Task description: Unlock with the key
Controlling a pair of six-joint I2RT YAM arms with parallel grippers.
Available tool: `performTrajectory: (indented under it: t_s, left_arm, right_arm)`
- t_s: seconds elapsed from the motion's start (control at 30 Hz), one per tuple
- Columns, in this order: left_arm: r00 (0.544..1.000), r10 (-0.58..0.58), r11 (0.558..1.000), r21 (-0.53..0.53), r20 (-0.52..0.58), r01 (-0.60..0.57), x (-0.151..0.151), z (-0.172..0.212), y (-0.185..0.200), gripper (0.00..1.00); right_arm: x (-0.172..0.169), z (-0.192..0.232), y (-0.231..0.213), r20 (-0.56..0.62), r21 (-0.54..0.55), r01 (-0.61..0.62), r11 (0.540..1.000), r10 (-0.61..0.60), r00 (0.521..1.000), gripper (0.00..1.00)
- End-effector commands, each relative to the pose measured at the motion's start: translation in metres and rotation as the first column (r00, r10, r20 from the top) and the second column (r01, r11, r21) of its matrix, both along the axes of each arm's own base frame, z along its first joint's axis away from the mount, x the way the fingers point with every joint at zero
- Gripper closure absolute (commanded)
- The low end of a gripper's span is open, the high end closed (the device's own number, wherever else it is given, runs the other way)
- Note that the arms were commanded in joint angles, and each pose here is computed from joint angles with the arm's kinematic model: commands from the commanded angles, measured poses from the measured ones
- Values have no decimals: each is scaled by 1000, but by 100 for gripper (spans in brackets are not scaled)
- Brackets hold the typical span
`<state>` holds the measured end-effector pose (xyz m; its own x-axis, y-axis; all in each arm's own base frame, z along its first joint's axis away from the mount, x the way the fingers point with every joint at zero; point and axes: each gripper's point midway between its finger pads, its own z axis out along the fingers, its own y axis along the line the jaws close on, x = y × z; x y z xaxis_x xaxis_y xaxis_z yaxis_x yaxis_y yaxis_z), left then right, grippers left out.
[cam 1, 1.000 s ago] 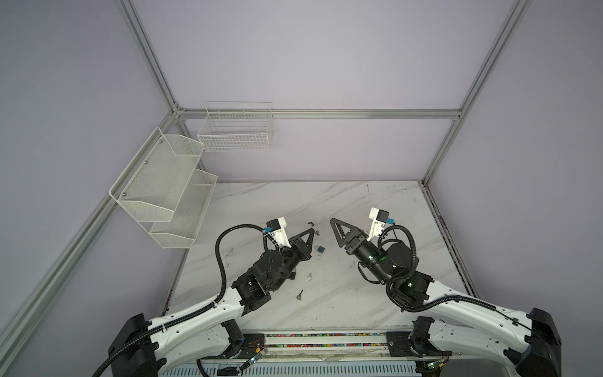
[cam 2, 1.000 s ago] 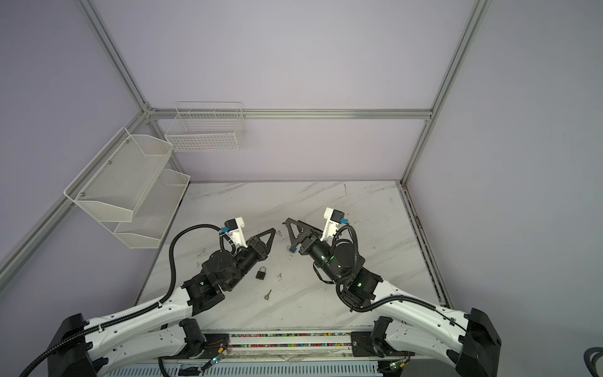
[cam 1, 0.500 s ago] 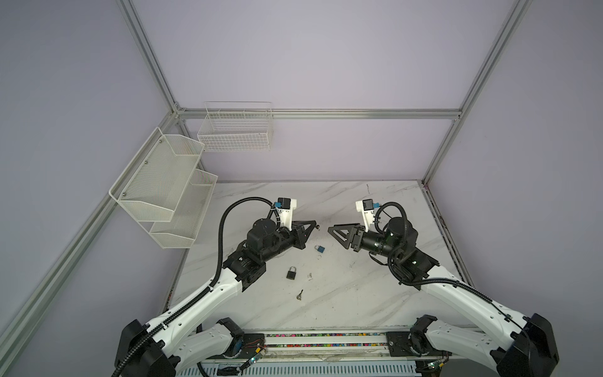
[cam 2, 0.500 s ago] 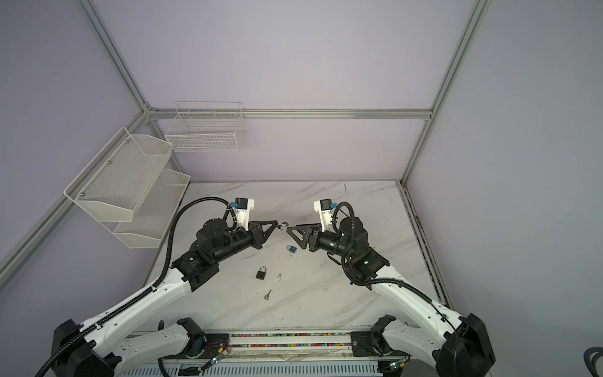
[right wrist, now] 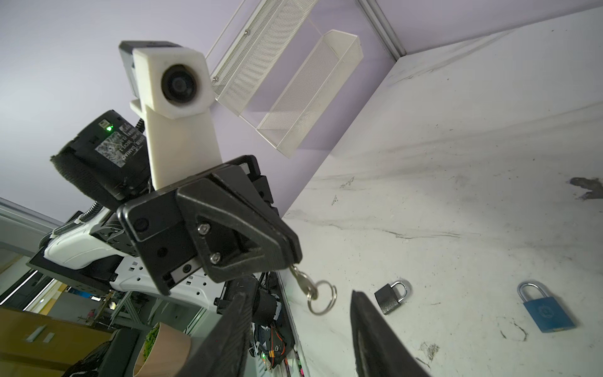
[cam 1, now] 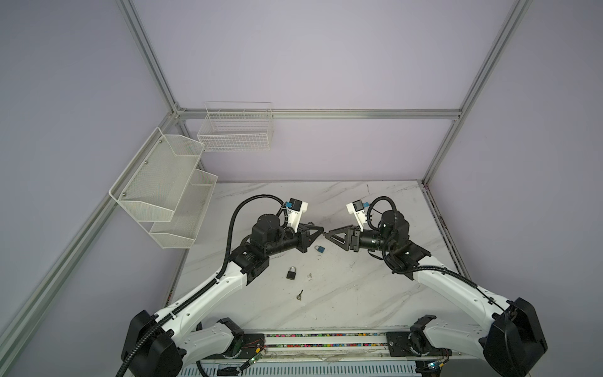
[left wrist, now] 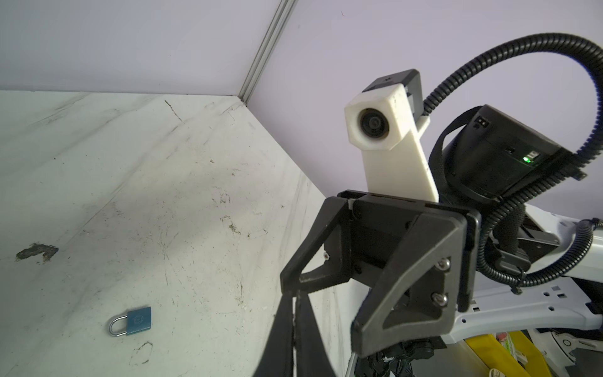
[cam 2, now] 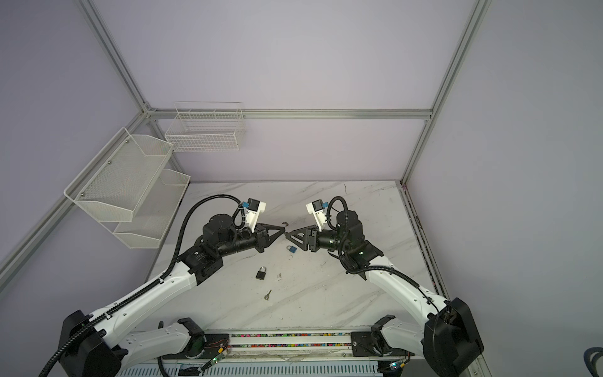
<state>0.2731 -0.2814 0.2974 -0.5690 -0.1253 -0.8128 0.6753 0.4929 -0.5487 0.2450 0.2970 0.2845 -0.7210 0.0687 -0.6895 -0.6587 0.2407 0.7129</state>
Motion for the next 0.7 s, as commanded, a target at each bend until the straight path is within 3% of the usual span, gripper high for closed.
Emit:
performTrajectory:
  t_s: [0.0, 0.67]
  left_arm:
    - [989, -48, 995, -80, 141, 60, -3, 62, -6, 100]
    - [989, -52, 992, -109, 136, 67, -2, 71, -7, 100]
  right_arm:
    - [-4, 18, 4, 69, 38, -58, 998, 55, 996, 50]
    - [-5, 15, -1, 59, 59, -77, 995, 73, 996, 69]
